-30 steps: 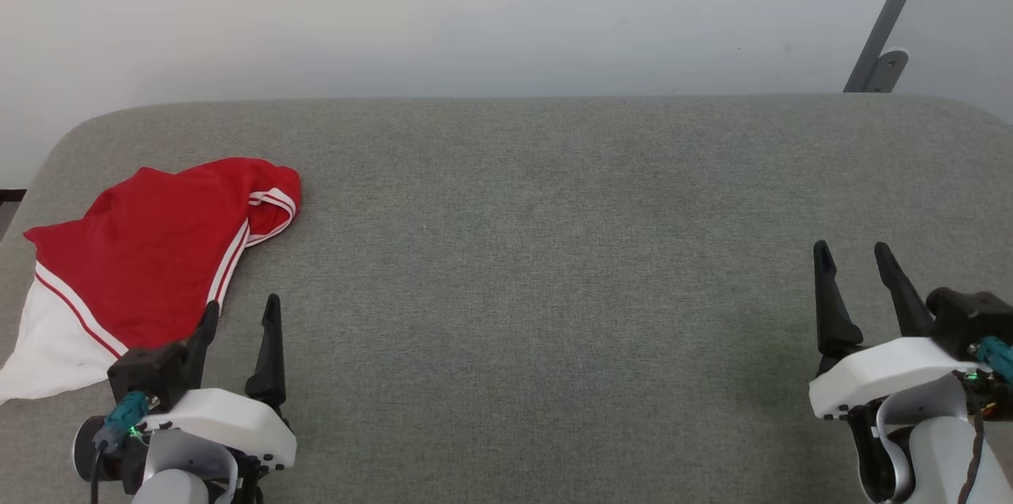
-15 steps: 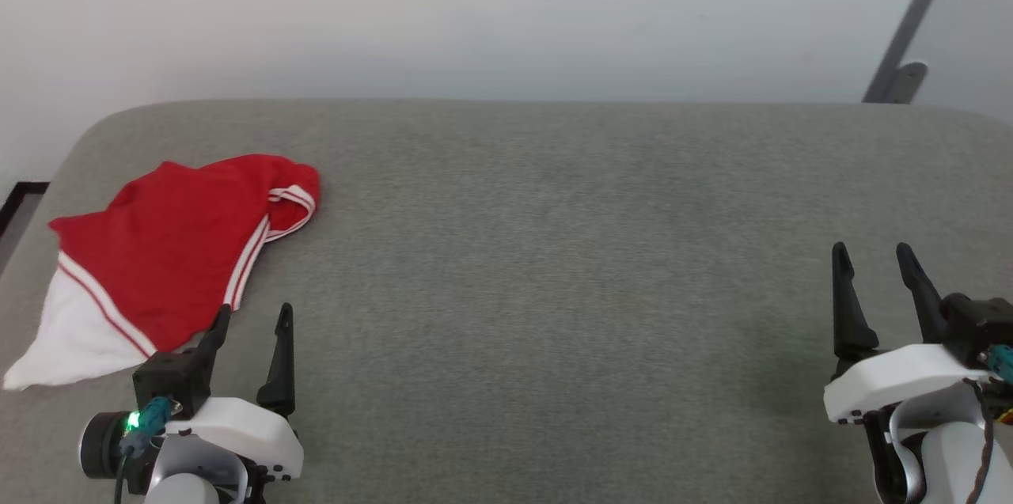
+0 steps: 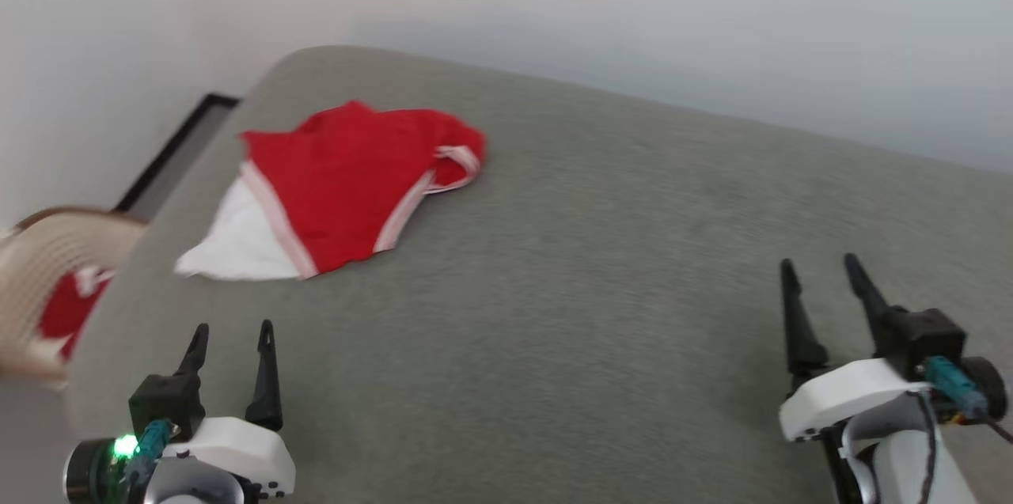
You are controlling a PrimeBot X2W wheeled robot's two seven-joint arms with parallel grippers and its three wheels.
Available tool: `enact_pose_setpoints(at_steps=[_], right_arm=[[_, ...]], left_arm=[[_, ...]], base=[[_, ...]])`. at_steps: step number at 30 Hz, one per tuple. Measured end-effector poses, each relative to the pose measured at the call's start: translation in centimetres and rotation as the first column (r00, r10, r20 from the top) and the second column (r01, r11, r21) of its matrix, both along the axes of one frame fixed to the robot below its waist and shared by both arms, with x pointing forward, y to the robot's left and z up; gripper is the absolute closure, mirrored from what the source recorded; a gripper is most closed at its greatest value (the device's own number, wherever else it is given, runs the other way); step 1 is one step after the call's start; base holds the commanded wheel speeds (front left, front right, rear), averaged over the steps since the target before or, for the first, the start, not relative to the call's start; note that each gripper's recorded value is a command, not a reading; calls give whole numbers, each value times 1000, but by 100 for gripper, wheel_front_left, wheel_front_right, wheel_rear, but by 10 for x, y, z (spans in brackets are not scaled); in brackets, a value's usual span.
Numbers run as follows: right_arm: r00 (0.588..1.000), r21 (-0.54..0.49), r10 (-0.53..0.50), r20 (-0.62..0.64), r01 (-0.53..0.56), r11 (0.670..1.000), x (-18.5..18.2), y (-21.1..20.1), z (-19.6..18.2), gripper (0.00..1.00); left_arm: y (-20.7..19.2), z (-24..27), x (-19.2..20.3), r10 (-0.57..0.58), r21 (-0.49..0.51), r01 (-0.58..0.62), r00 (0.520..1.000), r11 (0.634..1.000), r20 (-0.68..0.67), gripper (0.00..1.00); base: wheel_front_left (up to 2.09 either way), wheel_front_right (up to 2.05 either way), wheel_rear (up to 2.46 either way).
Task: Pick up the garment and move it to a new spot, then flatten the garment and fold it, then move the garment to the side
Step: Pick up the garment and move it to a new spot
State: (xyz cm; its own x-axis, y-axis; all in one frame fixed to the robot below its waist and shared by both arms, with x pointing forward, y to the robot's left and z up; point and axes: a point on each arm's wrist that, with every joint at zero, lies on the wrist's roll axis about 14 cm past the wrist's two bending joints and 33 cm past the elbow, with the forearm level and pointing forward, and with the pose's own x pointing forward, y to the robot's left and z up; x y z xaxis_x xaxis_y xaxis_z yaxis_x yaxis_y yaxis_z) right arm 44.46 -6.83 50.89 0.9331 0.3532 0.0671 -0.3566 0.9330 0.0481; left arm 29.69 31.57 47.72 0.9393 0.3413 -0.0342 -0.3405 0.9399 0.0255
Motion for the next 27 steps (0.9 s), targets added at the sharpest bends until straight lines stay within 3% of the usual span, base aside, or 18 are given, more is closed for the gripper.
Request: enact_pose_setpoints(at_steps=[5,9,14,21,25,27], right_arm=[[985,6,169,-14,-169,986,-2,67,-4,0],[947,7,320,-11,-320,948,-11,124,-1,0],[910,19,414,-36,-413,910,-18,159,-10,0],[900,25,433,-42,-433,901,-17,168,-10,0],[920,41,390,-28,-389,920,-10,155,-4,0],[927,36,374,-20,-373,927,-10,147,-3,0]], left_arm=[[30,1,-48,155,-6,-155,988,988,10,0],[50,4,-83,282,-17,-281,959,959,30,0],[57,5,-102,355,-24,-354,934,935,32,0],[48,0,-98,326,-41,-325,945,945,23,0],[30,11,-58,174,-11,-174,984,985,42,0],[29,25,-36,95,57,-98,994,994,51,0]], base=[[0,0,0],[0,0,0],[0,0,0],[0,0,0],[0,0,0],[0,0,0]])
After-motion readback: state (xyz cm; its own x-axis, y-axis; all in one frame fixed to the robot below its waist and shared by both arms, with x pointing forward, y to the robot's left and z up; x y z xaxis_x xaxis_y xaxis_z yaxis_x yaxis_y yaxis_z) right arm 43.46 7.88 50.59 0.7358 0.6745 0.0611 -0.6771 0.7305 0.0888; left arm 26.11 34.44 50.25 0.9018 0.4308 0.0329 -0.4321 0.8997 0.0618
